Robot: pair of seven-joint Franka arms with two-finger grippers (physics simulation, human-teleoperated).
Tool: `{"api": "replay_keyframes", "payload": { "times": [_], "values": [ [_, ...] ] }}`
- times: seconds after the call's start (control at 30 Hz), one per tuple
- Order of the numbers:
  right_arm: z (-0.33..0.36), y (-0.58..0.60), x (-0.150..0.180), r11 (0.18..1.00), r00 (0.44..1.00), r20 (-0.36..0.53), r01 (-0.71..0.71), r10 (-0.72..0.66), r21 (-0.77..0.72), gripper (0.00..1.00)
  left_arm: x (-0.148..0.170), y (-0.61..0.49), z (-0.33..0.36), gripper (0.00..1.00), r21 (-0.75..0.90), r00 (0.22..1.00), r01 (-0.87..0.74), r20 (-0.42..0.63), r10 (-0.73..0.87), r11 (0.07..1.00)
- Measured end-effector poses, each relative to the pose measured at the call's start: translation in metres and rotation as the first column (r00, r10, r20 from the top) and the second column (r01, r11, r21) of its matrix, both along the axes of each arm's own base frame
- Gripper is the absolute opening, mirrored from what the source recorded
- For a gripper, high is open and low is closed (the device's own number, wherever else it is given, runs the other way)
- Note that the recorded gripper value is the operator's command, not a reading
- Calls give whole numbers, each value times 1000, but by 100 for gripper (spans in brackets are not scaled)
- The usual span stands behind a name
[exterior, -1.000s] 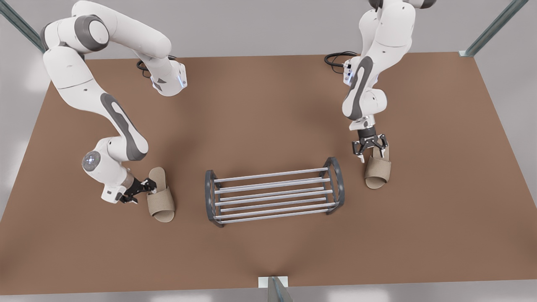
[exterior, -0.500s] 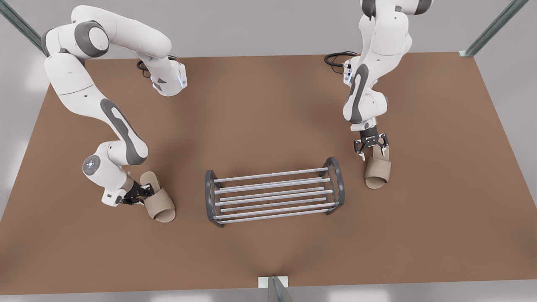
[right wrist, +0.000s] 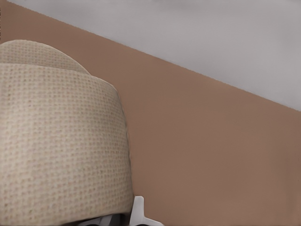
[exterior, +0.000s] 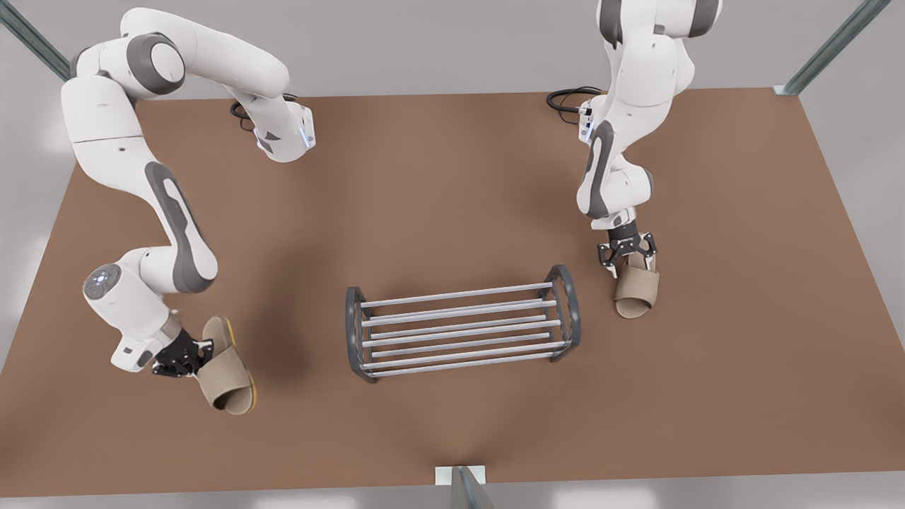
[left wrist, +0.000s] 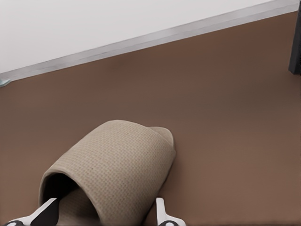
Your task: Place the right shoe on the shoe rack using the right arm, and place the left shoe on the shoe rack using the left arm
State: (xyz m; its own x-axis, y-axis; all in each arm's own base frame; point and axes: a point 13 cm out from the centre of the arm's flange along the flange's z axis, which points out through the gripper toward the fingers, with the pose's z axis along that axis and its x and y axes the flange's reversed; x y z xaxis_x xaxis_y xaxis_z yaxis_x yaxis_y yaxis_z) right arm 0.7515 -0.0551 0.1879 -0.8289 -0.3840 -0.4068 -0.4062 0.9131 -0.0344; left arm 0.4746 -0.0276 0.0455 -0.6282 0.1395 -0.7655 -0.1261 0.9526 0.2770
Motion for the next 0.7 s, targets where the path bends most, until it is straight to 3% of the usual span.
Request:
{"api": "replay_keyframes", "payload": {
  "times": [0.13,0.2,0.3,0.4,0.5,0.7],
  "values": [
    [147,36,22,999,993,108,-35,38,-32,21,4,-4,1,97,-3,1000,9,2,-9,1000],
    [219,68,8,996,989,130,-63,72,-70,21,5,-6,1,82,-4,1000,11,2,-11,1000],
    [295,165,-27,987,982,115,-145,152,-69,21,9,-8,4,81,-8,1000,14,7,-14,1000],
    [316,287,-74,971,971,49,-232,235,-52,21,15,-11,7,81,-15,1000,15,11,-15,1000],
    [308,377,-115,969,970,-19,-243,243,-52,21,17,-7,8,73,-17,1000,5,12,-5,1000],
    [254,472,-119,992,996,-56,57,-64,-111,21,18,6,8,72,-16,1000,-23,12,23,1000]
  ]
}}
